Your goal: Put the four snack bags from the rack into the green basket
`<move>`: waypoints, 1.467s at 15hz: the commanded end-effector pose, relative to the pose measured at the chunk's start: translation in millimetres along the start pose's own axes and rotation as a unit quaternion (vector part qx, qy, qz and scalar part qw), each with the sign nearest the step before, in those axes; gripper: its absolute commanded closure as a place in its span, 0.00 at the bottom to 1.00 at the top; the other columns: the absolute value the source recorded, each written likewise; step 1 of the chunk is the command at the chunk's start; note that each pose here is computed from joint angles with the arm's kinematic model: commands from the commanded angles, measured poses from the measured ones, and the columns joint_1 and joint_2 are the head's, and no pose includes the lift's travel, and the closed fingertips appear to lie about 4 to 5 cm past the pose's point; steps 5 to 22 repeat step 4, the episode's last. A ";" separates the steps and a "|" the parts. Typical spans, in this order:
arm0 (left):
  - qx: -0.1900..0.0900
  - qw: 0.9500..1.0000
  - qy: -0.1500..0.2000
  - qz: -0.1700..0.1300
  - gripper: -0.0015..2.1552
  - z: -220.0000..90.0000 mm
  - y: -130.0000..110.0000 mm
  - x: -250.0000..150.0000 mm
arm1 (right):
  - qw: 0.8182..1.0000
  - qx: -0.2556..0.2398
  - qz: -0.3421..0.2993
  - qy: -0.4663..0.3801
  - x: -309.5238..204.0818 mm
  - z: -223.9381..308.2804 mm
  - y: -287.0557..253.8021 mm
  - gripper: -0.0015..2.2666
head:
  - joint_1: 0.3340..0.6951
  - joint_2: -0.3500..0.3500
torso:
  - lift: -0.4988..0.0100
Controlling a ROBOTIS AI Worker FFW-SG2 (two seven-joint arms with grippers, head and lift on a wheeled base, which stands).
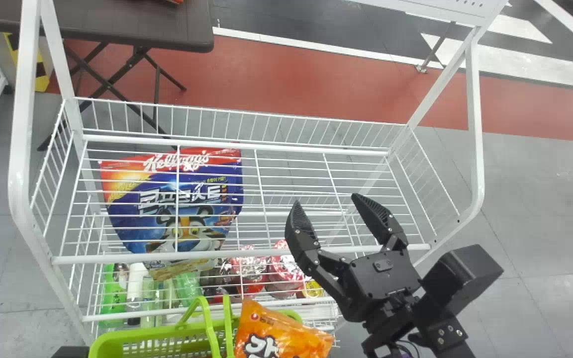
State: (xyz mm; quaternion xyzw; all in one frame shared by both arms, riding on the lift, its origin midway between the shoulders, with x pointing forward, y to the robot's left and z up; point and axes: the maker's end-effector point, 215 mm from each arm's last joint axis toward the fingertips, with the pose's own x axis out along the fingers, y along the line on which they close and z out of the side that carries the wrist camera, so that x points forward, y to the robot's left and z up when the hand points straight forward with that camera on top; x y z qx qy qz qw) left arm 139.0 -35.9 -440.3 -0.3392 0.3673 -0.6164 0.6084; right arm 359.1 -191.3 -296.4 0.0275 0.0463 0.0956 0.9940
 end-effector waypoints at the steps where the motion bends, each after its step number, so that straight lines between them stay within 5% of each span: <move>1: 0.000 1.000 0.001 0.000 0.98 -0.4 -0.2 0.4 | 1.000 -0.001 0.001 0.000 -0.4 0.3 0.2 0.04 | 1.00 0.00 | 0.97; 22: 0.001 1.000 0.002 0.002 0.98 -1.0 0.6 0.7 | 1.000 -0.001 0.001 0.000 -0.8 -0.3 0.4 0.04 | 1.00 0.00 | 0.97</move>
